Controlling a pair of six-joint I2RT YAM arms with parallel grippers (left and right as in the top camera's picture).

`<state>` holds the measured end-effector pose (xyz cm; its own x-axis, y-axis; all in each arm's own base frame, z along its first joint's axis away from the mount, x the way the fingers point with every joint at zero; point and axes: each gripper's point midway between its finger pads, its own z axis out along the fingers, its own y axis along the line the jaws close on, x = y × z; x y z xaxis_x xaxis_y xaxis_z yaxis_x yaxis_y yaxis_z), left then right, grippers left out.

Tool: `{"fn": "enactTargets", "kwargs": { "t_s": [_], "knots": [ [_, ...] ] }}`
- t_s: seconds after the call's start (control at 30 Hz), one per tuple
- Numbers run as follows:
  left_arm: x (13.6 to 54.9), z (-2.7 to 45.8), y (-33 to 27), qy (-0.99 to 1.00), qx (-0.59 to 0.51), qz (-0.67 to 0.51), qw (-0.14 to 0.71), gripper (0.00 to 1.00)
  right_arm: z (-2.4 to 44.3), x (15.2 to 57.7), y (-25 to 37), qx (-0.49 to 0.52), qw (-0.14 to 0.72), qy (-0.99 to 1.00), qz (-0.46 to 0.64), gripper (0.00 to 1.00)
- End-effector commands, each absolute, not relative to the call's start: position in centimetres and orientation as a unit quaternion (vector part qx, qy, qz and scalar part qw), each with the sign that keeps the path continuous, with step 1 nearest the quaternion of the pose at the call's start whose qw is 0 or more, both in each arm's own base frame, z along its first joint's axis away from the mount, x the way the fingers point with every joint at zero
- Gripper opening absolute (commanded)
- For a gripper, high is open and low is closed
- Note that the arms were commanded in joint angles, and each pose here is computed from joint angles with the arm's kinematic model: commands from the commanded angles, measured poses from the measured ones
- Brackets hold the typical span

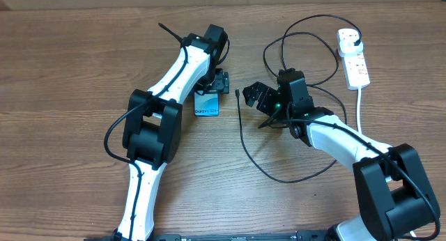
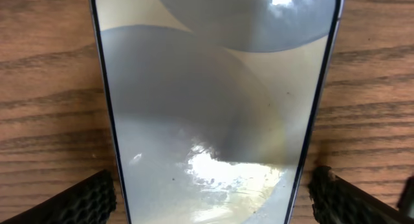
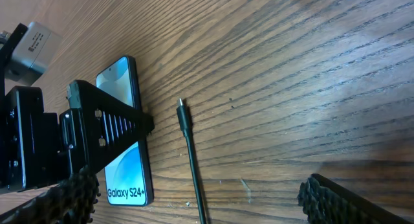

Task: Plug charger to phone and switch on socket
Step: 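Grasp the phone's top end with the left gripper and raise it upright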

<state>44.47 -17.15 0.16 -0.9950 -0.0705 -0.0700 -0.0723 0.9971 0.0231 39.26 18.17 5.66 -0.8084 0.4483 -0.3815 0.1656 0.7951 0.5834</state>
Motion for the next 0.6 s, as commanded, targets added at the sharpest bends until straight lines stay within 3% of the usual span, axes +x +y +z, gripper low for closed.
{"fn": "enactTargets", "kwargs": {
  "t_s": [0.0,0.57],
  "knots": [
    [42.32,-4.81,-15.75,0.997,-0.053,0.058,-0.009,0.92,7.04,40.06,18.07,0.169,0.279,0.904,0.275,1.0],
    [42.03,-5.34,-15.99,0.997,-0.053,0.049,-0.014,0.88,7.04,40.05,18.07,0.169,0.279,0.904,0.275,1.0]
  ]
}}
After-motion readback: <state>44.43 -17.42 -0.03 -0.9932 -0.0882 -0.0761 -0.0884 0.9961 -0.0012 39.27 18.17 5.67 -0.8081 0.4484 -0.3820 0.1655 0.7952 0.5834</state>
